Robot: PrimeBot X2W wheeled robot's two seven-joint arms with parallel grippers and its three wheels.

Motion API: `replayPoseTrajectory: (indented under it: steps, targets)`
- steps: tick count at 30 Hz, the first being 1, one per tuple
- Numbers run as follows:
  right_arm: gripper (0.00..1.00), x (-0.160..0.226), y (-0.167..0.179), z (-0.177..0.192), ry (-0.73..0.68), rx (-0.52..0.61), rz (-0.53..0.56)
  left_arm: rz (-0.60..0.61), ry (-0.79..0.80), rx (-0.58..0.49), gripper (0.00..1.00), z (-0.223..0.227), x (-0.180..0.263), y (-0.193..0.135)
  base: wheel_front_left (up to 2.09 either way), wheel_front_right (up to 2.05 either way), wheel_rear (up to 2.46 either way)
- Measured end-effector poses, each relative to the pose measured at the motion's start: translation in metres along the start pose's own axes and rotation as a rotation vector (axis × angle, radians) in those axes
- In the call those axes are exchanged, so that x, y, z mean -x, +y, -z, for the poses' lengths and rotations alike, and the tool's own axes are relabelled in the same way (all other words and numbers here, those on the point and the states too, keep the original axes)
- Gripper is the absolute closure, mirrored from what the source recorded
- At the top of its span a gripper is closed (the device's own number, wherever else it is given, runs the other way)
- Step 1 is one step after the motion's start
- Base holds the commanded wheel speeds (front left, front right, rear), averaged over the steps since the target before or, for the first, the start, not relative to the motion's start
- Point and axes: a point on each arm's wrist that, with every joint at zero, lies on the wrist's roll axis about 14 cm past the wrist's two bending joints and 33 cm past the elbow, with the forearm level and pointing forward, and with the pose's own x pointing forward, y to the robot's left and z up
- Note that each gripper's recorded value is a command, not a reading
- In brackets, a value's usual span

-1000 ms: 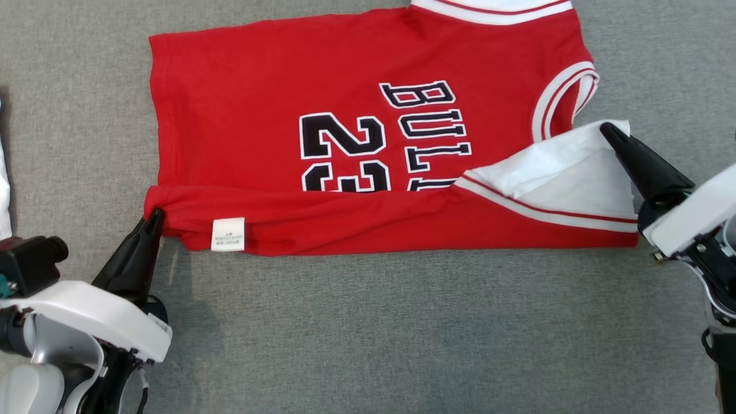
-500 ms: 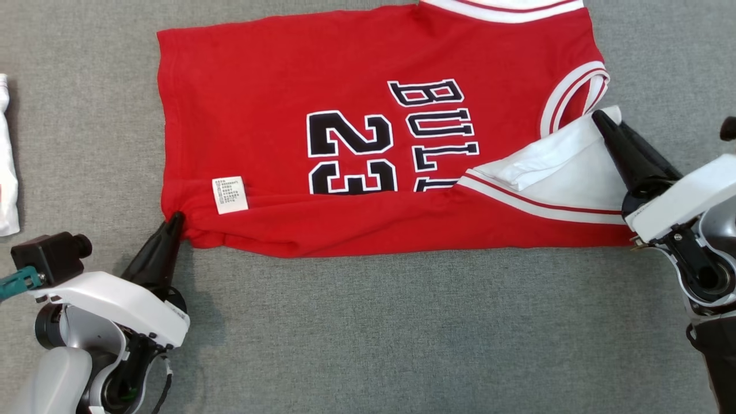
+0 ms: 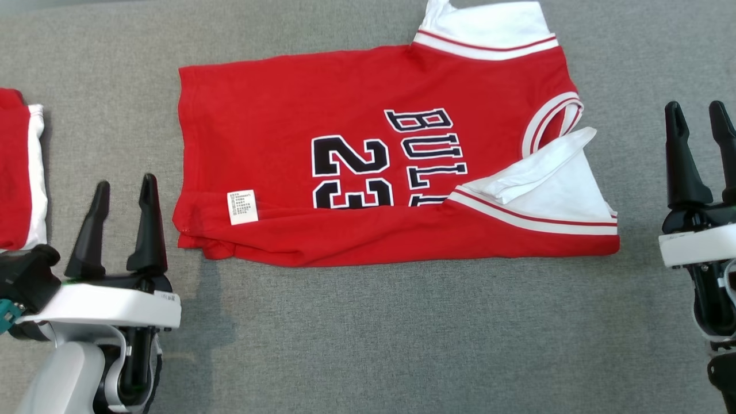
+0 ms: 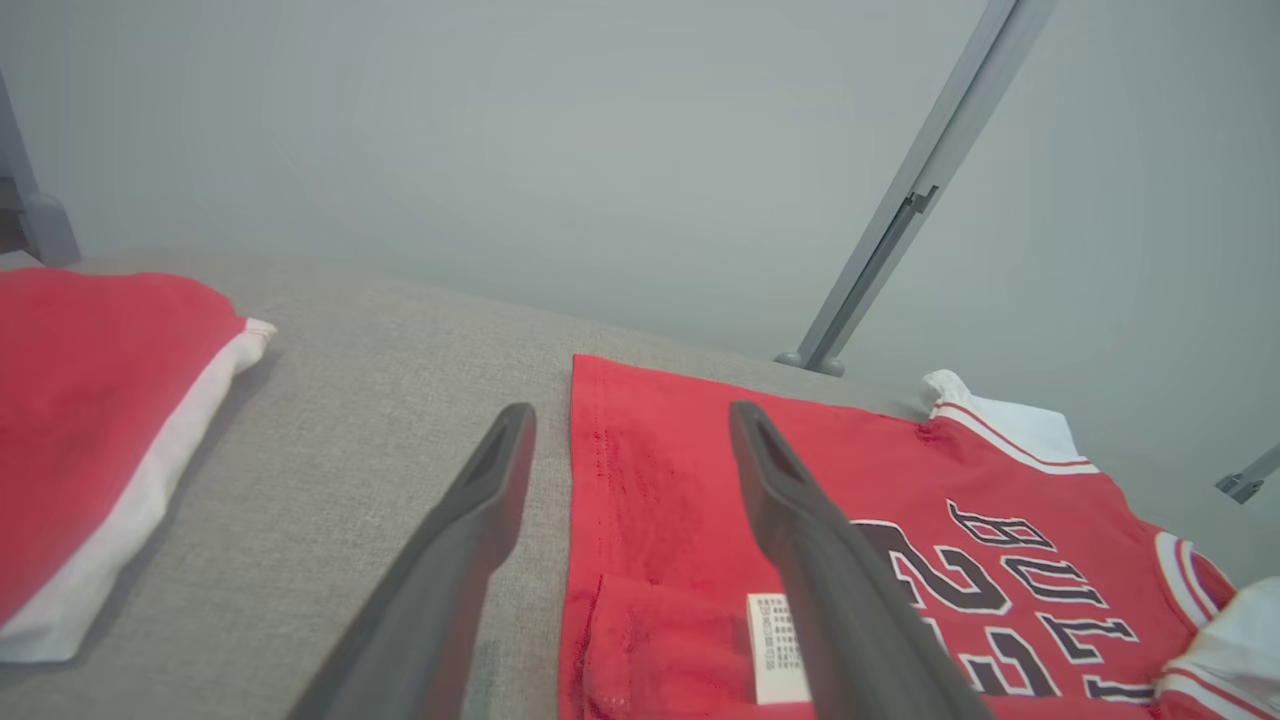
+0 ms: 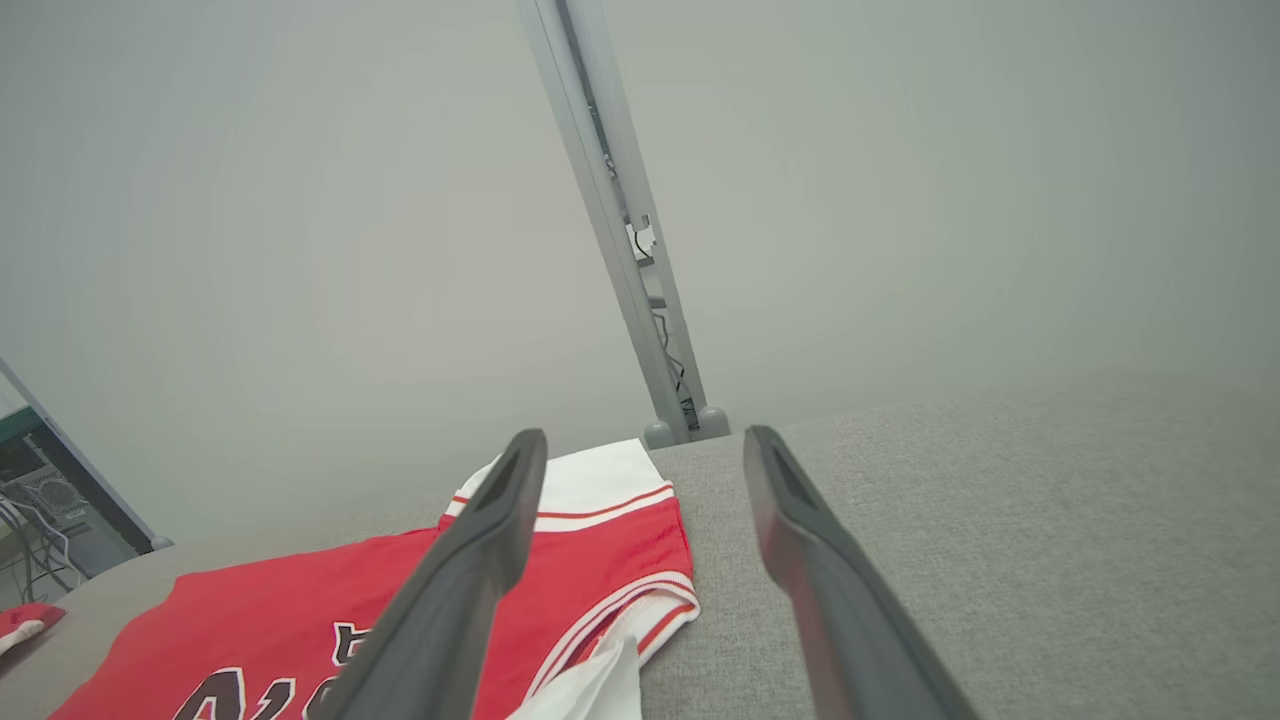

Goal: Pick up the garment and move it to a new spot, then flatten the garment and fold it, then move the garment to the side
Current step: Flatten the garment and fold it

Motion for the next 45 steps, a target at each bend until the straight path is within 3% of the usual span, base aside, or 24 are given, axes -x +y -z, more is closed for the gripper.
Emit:
replayPoseTrajectory:
  steps: [8, 14, 28, 38, 45]
  targets:
    - [0.0, 0.024, 0.013, 0.002, 0.001, 0.141, -0.015, 0.018, -0.111, -0.124, 0.0, -0.027, 0.0, -0.008, 0.0, 0.0, 0.0]
    - [0.0, 0.049, 0.017, 0.018, 0.049, 0.153, 0.007, 0.023, -0.112, -0.185, 0.0, -0.022, 0.009, -0.009, 0.0, 0.0, 0.0]
    - [0.0, 0.052, 0.02, 0.023, 0.058, 0.142, 0.012, 0.043, -0.003, -0.186, 0.0, 0.019, 0.013, -0.008, 0.0, 0.0, 0.0]
    - [0.0, 0.06, 0.008, 0.067, 0.186, 0.109, 0.045, 0.049, 0.265, -0.119, 0.0, 0.104, 0.03, -0.002, 0.0, 0.0, 0.0]
    - [0.0, 0.06, 0.003, 0.095, 0.273, 0.099, 0.054, 0.047, 0.308, -0.09, 0.0, 0.119, 0.016, 0.001, 0.0, 0.0, 0.0]
